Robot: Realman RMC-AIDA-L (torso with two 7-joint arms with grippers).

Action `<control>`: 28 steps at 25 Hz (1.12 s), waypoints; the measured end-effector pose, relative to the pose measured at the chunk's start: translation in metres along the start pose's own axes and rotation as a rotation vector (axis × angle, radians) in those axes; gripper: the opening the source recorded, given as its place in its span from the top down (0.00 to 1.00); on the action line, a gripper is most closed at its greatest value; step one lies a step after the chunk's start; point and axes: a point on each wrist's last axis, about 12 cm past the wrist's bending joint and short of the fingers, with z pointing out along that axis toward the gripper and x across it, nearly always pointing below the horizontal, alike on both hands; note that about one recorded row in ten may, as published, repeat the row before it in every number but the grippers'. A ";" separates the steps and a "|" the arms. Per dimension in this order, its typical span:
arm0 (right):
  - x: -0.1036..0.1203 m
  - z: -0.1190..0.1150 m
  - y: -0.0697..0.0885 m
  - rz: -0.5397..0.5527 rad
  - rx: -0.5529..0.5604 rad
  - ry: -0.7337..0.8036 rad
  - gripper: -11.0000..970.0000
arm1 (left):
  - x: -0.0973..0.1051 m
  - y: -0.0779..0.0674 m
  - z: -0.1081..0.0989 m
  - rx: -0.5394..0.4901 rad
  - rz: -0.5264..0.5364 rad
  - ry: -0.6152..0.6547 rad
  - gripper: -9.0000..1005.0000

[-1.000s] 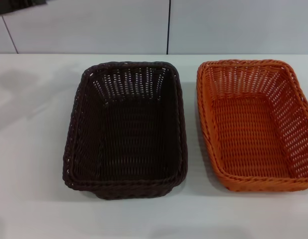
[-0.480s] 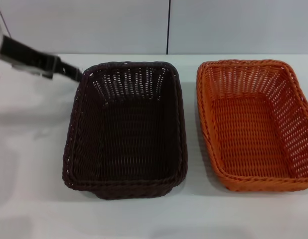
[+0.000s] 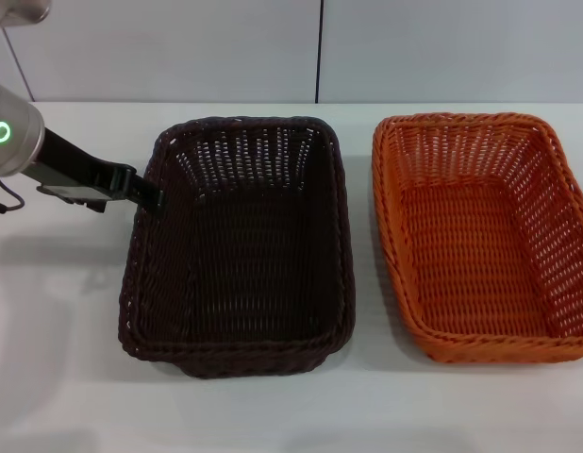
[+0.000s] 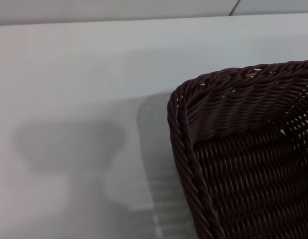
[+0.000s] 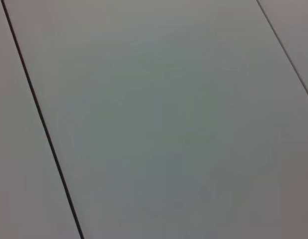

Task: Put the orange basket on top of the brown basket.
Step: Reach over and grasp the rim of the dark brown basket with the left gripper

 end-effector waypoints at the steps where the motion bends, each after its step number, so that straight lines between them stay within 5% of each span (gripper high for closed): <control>1: 0.000 0.001 0.000 0.001 0.001 0.000 0.40 | 0.001 0.000 0.002 0.000 -0.012 -0.001 0.17; 28: -0.007 0.009 -0.003 0.020 0.034 -0.018 0.40 | 0.011 0.003 0.048 0.025 -0.078 0.037 0.18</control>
